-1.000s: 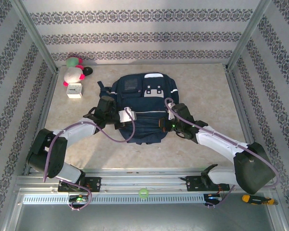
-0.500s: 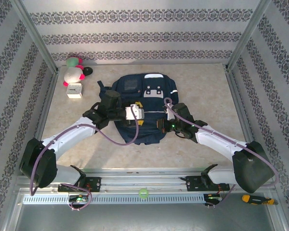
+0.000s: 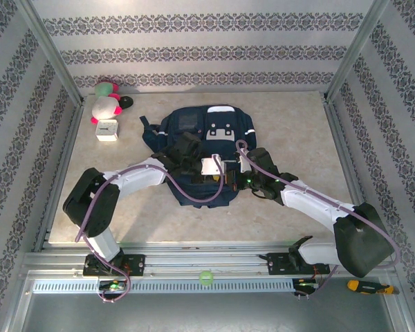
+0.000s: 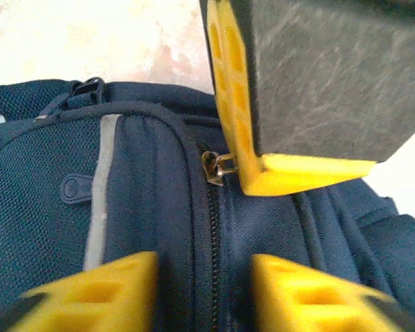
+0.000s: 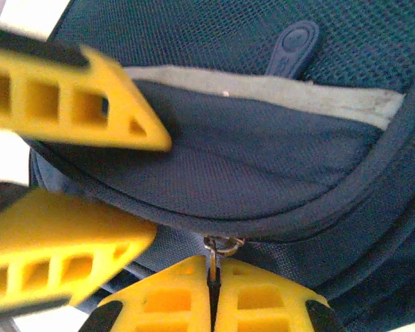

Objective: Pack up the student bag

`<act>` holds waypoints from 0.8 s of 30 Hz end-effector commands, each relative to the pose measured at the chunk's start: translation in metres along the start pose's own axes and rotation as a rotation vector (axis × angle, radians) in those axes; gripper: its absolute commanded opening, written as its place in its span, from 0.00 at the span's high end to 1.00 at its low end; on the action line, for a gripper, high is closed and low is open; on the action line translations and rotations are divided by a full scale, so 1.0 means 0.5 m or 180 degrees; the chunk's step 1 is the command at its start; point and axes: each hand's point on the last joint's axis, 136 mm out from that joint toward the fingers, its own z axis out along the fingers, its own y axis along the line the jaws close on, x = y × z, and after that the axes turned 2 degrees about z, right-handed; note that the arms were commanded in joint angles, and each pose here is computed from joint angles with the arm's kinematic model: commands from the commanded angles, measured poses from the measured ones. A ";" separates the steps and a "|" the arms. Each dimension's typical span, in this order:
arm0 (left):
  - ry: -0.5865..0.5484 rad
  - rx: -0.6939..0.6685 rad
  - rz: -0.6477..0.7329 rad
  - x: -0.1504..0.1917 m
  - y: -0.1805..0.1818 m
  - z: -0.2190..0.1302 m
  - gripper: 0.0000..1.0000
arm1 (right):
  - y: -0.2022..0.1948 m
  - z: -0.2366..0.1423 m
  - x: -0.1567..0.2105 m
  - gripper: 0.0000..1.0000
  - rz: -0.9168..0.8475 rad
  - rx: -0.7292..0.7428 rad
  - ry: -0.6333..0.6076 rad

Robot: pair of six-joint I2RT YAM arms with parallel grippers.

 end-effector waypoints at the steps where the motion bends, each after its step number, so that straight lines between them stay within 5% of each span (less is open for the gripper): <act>1: 0.0021 -0.0079 0.0014 -0.019 0.019 -0.004 0.90 | 0.023 -0.014 -0.031 1.00 -0.0111 -0.0153 -0.0130; 4: 0.0135 -0.0049 0.0055 0.005 0.012 -0.016 0.99 | -0.007 -0.024 -0.038 1.00 0.0008 -0.0095 -0.0182; 14: -0.0118 0.0172 0.0108 0.024 -0.032 -0.074 1.00 | -0.168 -0.053 -0.108 1.00 0.0634 0.0075 -0.0414; 24: -0.0348 0.0618 0.0189 0.013 -0.096 -0.082 0.99 | -0.189 -0.027 -0.180 1.00 0.0727 0.0015 -0.0532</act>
